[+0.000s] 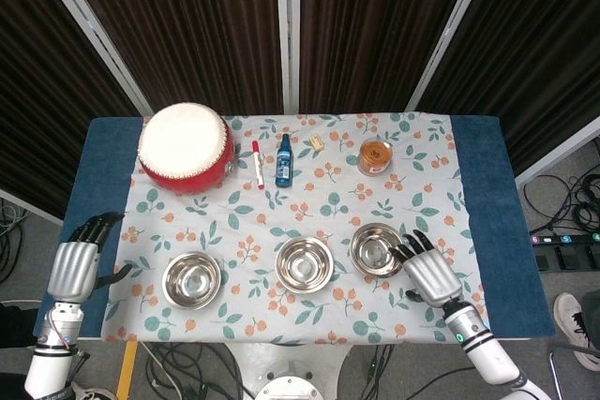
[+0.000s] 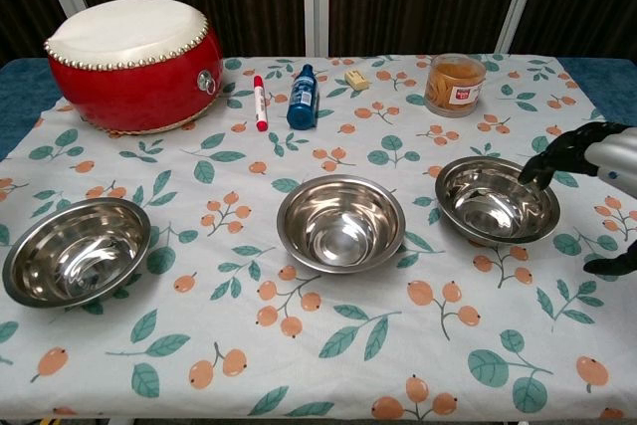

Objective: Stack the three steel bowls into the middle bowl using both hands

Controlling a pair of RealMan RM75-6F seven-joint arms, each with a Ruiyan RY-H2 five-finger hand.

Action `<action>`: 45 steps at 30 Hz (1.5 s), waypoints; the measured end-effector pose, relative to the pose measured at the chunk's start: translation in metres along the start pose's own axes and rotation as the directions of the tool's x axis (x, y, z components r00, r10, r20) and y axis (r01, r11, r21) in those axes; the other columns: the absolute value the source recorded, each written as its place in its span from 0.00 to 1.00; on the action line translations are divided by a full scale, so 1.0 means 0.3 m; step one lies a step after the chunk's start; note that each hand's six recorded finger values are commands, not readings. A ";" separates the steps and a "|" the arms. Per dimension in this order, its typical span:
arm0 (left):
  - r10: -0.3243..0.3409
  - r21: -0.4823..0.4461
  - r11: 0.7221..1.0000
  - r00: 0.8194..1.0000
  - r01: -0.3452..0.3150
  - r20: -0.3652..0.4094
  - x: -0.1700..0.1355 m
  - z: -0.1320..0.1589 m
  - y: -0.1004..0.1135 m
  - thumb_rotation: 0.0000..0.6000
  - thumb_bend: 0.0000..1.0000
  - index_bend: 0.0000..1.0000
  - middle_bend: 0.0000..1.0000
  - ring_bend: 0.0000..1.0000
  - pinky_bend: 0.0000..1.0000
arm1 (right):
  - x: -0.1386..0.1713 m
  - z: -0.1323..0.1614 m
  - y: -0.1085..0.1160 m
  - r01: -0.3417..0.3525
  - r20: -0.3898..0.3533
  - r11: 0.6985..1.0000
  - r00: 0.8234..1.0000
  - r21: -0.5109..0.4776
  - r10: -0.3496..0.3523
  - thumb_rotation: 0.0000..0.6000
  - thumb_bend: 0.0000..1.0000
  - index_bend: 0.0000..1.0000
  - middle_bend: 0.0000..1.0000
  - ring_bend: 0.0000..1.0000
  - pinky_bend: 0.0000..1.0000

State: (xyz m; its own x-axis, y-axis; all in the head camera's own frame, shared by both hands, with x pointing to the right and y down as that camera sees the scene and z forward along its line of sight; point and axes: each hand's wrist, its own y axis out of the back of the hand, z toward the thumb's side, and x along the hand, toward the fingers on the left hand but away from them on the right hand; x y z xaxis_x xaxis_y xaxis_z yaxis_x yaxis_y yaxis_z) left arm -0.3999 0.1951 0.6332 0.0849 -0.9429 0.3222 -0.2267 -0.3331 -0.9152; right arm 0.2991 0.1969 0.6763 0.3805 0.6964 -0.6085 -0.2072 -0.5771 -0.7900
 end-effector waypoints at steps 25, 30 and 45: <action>-0.005 -0.009 1.000 1.000 0.005 -0.018 0.006 -0.053 -0.004 1.00 0.16 0.24 0.29 0.21 0.31 | -0.214 0.103 -0.082 -0.036 -0.048 0.999 0.998 0.034 0.038 1.00 0.34 0.59 0.49 0.37 0.40; -0.004 -0.013 1.000 1.000 0.004 -0.019 0.006 -0.056 -0.003 1.00 0.16 0.24 0.29 0.21 0.31 | -0.215 0.109 -0.065 -0.005 -0.050 0.999 0.999 0.032 0.006 1.00 0.37 0.68 0.55 0.44 0.49; 0.001 -0.020 1.000 1.000 -0.001 -0.022 0.011 -0.055 0.000 1.00 0.16 0.24 0.29 0.21 0.32 | -0.216 0.163 0.076 0.137 -0.098 0.990 0.986 0.017 -0.135 1.00 0.38 0.72 0.58 0.48 0.54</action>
State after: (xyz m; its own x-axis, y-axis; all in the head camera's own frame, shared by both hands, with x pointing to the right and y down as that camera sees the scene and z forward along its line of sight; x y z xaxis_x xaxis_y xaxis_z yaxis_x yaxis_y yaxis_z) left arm -0.4157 0.1920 0.6382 0.0630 -0.9430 0.3267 -0.2463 -0.3319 -0.9106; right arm 0.2257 0.1596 0.6941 0.4918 0.7226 -0.4858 -0.1678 -0.4688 -0.8672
